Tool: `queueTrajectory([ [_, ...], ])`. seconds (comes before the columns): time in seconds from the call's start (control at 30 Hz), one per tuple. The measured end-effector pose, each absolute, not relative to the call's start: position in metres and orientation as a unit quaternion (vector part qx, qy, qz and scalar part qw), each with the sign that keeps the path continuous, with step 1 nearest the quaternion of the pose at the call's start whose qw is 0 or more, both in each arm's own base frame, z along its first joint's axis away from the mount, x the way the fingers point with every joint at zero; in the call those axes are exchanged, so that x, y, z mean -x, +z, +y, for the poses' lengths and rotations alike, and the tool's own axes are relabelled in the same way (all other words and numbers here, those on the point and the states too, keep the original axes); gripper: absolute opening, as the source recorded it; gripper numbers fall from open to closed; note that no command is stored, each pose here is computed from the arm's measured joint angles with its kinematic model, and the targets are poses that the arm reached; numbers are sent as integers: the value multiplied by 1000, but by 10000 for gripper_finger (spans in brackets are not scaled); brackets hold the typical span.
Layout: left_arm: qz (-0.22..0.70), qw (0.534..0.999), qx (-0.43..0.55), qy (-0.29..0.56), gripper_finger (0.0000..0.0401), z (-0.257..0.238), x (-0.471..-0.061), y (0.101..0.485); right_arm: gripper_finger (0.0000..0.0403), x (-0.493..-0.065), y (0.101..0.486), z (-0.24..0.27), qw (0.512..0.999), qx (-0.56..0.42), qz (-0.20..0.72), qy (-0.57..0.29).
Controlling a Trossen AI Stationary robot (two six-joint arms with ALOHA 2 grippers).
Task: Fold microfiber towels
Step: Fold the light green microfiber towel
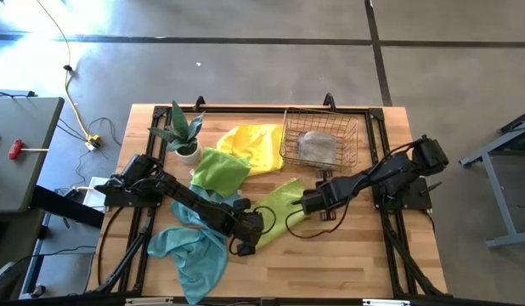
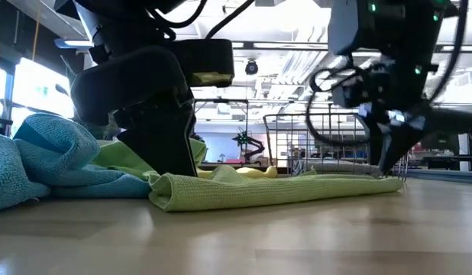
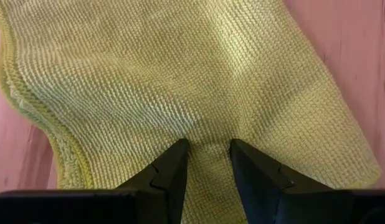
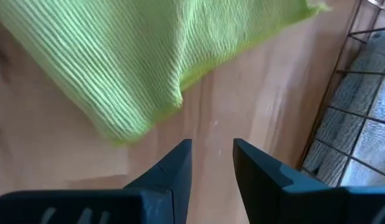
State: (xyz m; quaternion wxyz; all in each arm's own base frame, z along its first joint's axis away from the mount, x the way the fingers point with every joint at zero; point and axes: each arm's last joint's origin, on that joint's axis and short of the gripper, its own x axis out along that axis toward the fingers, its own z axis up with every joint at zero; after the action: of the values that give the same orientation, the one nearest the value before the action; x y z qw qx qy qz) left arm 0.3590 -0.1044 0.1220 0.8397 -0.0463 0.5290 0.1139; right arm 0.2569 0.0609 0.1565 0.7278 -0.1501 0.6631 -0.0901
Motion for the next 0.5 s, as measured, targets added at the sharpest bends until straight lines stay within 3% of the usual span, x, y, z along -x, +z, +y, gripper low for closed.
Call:
queueTrajectory([
  [0.27, 530, 842, 26, 100, 115, -102, -356, 131, 108, -255, 188, 81, 766, 53, 638, -58],
  [0.5, 513, 853, 21, 90, 115, -102, -357, 142, 108, -241, 213, 94, 831, -9, 544, -114],
])
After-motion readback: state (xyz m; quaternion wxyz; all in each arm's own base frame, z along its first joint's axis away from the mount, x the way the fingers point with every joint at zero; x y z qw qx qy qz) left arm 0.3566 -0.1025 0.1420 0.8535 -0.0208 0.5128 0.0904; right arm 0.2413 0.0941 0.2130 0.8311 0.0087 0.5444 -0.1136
